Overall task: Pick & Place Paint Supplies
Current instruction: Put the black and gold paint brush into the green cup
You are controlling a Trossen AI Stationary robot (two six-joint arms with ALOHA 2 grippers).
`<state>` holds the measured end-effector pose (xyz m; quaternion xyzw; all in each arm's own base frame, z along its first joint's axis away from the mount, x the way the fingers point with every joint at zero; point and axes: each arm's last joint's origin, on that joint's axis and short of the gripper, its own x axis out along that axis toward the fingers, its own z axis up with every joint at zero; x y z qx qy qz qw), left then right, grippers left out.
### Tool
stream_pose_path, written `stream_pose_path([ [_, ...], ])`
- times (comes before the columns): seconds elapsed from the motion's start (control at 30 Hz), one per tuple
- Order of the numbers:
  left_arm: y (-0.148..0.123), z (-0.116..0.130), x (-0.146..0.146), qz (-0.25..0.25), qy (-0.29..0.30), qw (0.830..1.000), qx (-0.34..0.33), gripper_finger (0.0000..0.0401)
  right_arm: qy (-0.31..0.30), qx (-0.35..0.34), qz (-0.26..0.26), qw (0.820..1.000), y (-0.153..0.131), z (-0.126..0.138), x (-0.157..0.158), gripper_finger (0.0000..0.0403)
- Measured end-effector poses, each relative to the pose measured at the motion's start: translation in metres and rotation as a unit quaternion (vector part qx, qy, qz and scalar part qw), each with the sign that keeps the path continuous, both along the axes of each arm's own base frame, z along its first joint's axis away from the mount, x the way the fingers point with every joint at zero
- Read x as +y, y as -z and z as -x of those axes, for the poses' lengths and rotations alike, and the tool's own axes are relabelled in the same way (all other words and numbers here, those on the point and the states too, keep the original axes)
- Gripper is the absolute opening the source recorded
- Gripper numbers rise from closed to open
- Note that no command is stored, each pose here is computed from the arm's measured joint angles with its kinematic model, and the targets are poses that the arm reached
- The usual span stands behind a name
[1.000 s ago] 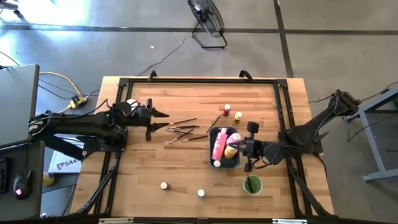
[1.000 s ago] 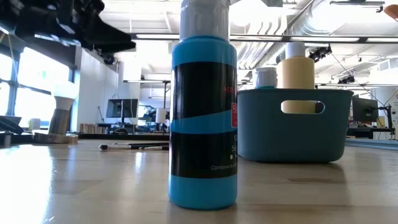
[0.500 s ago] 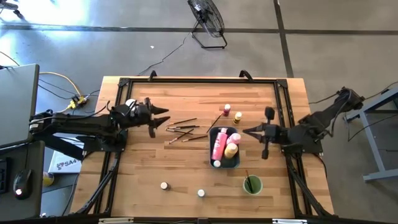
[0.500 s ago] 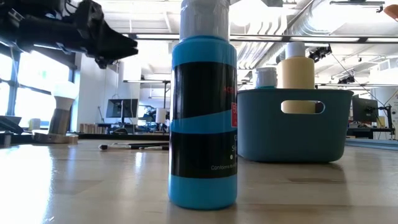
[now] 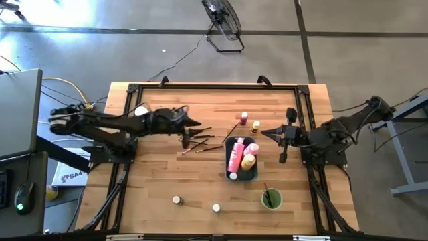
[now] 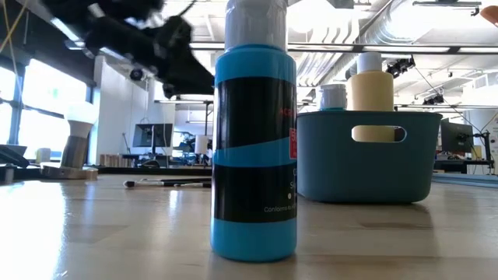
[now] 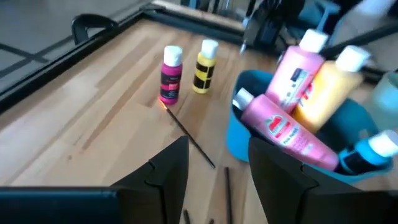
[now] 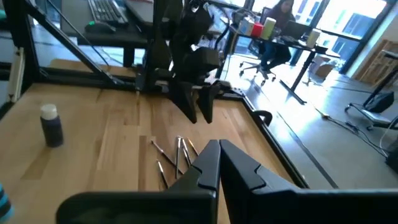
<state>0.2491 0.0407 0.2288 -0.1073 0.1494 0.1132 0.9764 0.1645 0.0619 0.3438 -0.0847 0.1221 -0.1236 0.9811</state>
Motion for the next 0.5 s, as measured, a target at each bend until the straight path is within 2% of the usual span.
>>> stream_pose_path([
  [0.23, -0.017, -0.035, 0.006, -0.045, 0.019, 0.996, 0.072, 0.0163, -0.013, 0.023, -0.032, 0.999, 0.005, 0.0, -0.003, 0.0002],
  [0.33, -0.016, -0.037, 0.012, -0.059, 0.016, 0.995, 0.083, 0.0163, -0.009, 0.026, -0.048, 0.998, 0.007, 0.0, -0.003, 0.0002],
  [0.5, -0.019, -0.031, 0.039, -0.045, -0.007, 0.996, 0.071, 0.0163, 0.007, 0.026, -0.056, 0.998, 0.008, 0.0, -0.006, 0.0002],
])
